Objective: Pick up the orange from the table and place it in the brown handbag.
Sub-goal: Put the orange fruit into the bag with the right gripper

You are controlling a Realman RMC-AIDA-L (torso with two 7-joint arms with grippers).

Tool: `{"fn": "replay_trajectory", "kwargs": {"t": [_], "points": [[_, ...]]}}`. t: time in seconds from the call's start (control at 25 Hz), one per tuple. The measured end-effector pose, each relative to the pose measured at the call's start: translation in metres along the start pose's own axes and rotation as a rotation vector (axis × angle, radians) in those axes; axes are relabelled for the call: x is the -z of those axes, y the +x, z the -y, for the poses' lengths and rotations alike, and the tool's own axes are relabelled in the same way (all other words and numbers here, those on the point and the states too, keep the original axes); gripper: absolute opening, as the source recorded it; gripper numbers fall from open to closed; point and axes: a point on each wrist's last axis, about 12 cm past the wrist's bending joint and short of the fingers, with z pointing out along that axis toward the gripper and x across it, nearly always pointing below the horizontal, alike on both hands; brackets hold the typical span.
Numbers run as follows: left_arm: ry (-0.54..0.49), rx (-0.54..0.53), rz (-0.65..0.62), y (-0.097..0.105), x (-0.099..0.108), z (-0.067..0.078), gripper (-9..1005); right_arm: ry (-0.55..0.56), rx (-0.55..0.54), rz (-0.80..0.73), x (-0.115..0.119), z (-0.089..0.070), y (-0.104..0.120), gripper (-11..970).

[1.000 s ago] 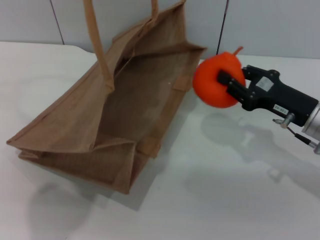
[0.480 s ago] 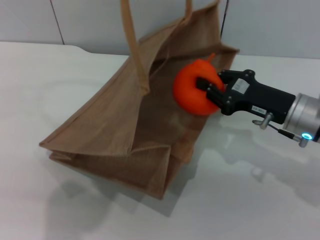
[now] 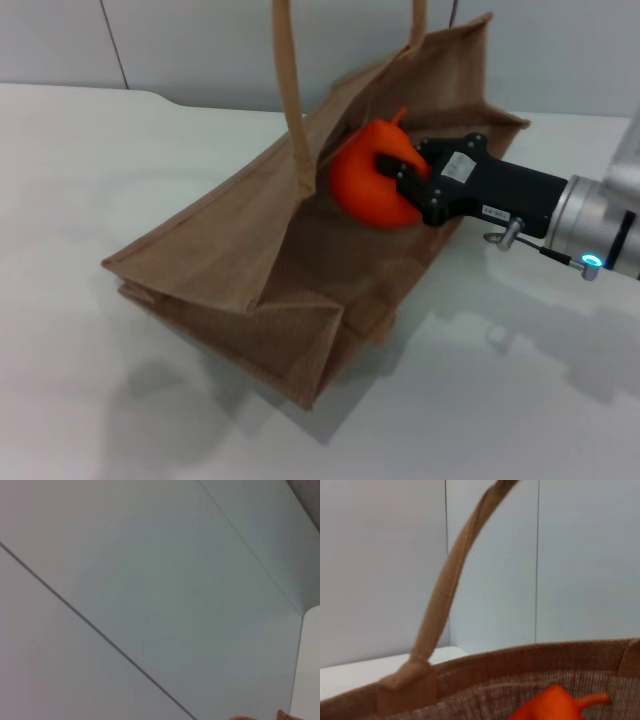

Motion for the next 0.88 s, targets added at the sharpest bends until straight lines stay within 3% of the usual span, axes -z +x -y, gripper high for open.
{"fn": "replay_trajectory", "kwargs": {"t": [0.32,0.64,0.88], "points": [[0.011,-0.012,0.02,-0.006,-0.003,0.004,224,0.031,0.032,-0.037,-0.006,0.005,0.001,101],[0.011,-0.01,0.021,-0.005,-0.002,0.004,229,0.101,-0.037,-0.072,-0.011,0.014,0.002,217],[0.0,-0.006,0.027,-0.005,-0.002,0.003,233,0.103,-0.052,-0.077,-0.011,0.014,0.002,467]]}}
